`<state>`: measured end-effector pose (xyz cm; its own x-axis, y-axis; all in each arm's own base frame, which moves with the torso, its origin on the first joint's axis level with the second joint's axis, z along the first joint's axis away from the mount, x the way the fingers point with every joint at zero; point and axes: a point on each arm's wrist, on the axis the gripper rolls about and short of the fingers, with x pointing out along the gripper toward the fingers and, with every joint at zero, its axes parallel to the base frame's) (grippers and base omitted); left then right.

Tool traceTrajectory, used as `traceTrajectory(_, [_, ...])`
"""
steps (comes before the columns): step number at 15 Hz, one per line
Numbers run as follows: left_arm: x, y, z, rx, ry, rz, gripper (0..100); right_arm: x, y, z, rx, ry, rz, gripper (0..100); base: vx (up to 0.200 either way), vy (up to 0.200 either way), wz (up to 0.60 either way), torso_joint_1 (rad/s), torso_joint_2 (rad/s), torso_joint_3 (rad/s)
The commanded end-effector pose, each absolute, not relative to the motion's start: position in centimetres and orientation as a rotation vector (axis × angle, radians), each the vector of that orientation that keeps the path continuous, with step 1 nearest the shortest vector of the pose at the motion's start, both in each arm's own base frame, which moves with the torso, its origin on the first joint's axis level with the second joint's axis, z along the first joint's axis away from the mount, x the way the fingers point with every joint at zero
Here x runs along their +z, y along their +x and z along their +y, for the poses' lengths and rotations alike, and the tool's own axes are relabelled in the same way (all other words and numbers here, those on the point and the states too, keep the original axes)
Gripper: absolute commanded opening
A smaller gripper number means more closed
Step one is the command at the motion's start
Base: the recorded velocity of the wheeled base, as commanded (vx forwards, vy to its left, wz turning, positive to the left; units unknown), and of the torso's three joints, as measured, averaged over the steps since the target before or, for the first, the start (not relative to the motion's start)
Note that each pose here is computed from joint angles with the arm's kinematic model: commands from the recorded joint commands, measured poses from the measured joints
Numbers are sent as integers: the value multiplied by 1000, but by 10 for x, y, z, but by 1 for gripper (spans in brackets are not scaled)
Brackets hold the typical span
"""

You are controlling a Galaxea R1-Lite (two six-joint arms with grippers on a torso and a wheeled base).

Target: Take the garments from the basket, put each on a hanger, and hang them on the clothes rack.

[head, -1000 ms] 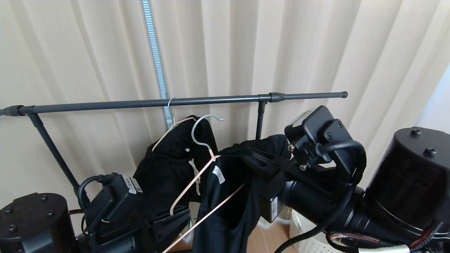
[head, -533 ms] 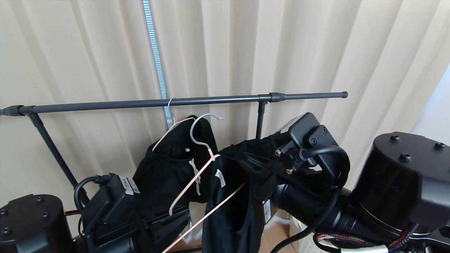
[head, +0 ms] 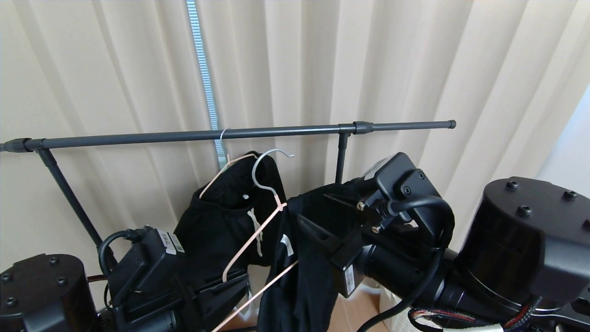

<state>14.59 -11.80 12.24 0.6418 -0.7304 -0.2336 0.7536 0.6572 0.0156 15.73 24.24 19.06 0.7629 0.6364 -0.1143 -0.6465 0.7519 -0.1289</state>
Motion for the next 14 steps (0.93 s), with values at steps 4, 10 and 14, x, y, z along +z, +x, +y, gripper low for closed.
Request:
traceTrajectory(4, [123, 145, -117, -848, 111, 199, 0, 194, 153, 231, 697, -204, 80, 100, 0, 0, 0, 0, 0, 0])
traceTrajectory(10, [118, 143, -114, -862, 113, 216, 0, 208, 156, 183, 715, -346, 50, 100, 0, 0, 0, 0, 0, 0])
traceTrajectory(14, [111, 140, -109, -923, 115, 250, 0, 229, 163, 141, 840, -517, 188, 100, 0, 0, 0, 0, 0, 0])
